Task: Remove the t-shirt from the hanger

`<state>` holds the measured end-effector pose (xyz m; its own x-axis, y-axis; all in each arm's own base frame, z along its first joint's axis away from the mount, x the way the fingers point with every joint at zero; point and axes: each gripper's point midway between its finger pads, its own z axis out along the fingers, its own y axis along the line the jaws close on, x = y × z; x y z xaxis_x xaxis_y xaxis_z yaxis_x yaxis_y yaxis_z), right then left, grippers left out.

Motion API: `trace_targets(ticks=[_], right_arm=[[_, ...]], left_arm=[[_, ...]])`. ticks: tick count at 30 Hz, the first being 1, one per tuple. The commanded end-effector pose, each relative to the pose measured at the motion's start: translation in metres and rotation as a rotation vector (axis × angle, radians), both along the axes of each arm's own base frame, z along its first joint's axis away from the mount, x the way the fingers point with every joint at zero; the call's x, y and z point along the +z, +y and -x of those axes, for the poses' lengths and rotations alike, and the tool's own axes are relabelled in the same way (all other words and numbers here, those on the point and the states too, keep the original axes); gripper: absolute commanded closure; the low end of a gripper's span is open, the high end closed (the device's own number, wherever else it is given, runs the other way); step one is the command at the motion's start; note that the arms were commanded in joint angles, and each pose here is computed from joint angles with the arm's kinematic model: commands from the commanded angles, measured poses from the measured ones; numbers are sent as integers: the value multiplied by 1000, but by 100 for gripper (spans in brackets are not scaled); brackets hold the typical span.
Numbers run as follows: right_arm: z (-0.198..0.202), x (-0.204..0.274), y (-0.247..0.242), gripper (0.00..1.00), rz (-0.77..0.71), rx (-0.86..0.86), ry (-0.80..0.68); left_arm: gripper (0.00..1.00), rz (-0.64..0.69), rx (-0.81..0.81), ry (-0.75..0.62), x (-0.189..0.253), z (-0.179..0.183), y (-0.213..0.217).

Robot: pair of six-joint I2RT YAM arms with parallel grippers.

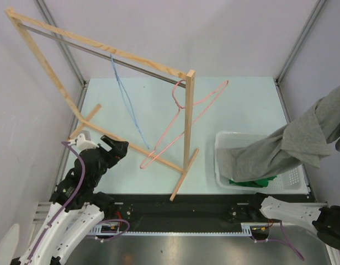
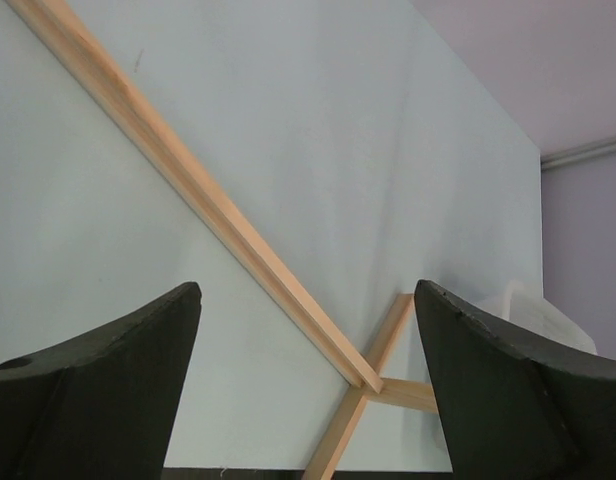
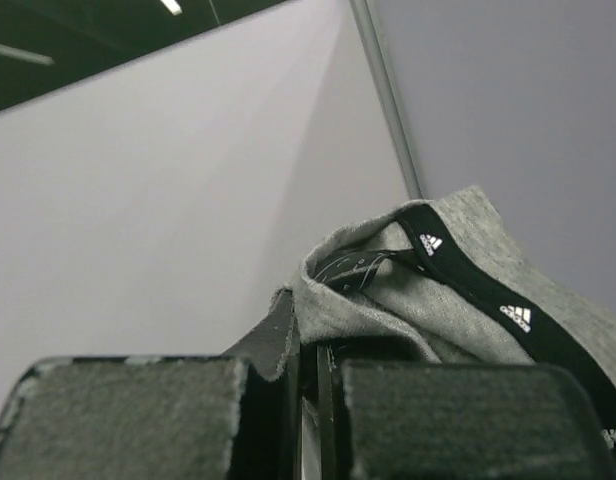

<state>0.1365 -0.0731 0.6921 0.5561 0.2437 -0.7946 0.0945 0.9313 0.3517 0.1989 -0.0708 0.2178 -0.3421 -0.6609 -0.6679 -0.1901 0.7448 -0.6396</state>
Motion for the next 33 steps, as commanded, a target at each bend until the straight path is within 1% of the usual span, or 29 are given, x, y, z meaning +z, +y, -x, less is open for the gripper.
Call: trace_targets(ticks=[1,3,5,6,7,8,9,10,12,13,15,16,17,20,22,23,24,26,29,31,32,33], right_arm=[[-30,-50,19,100,59,-72,153],[-40,-78,31,100,93,-73,223],[-52,-115,50,100,80,-27,281],[-57,-139,56,100,104,-30,345],[-64,-170,70,100,45,15,374],[-68,-188,78,100,36,39,401],[-73,-218,92,100,97,69,472],[-80,-250,107,100,28,104,510],[-84,-301,122,100,41,124,630],[-86,-320,132,100,-52,153,656],[-83,-373,139,100,-106,159,777],[-83,-388,145,100,-207,181,795],[-80,-417,155,100,-213,218,869],[-71,-462,142,100,-316,153,961],[-66,-474,122,100,-380,69,986],[-56,-482,108,100,-418,21,1005],[-52,-485,92,100,-454,-47,999],[-39,-490,72,100,-491,-118,1003],[-29,-492,55,100,-576,-165,943],[-29,-503,55,100,-585,-169,951],[-33,-505,62,100,-602,-139,951],[-34,-511,64,94,-618,-141,959]], left_arm=[[8,49,-123,-4,-1,-6,-29],[8,55,-156,6,-5,-8,-36],[8,58,-202,11,-8,-6,-44],[8,58,-218,6,-8,-7,-47],[8,59,-236,6,-8,-6,-50],[8,58,-243,7,-11,-6,-51],[8,64,-247,-2,-9,-6,-52],[8,65,-258,1,-12,-5,-53],[8,77,-274,-14,-10,-4,-56],[8,77,-280,-12,-11,-3,-57],[8,80,-287,-12,-13,-2,-58],[8,82,-289,-10,-15,-2,-58],[8,84,-294,-14,-15,-2,-59],[8,92,-313,-14,-15,0,-63],[8,89,-319,-12,-15,0,-63],[8,88,-324,-11,-16,1,-64],[8,84,-329,-13,-16,1,-64],[7,81,-330,-11,-17,2,-63],[7,77,-327,-13,-19,2,-62],[7,85,-335,-2,-24,3,-64],[7,93,-339,-4,-24,3,-66],[7,98,-335,2,-27,2,-66]])
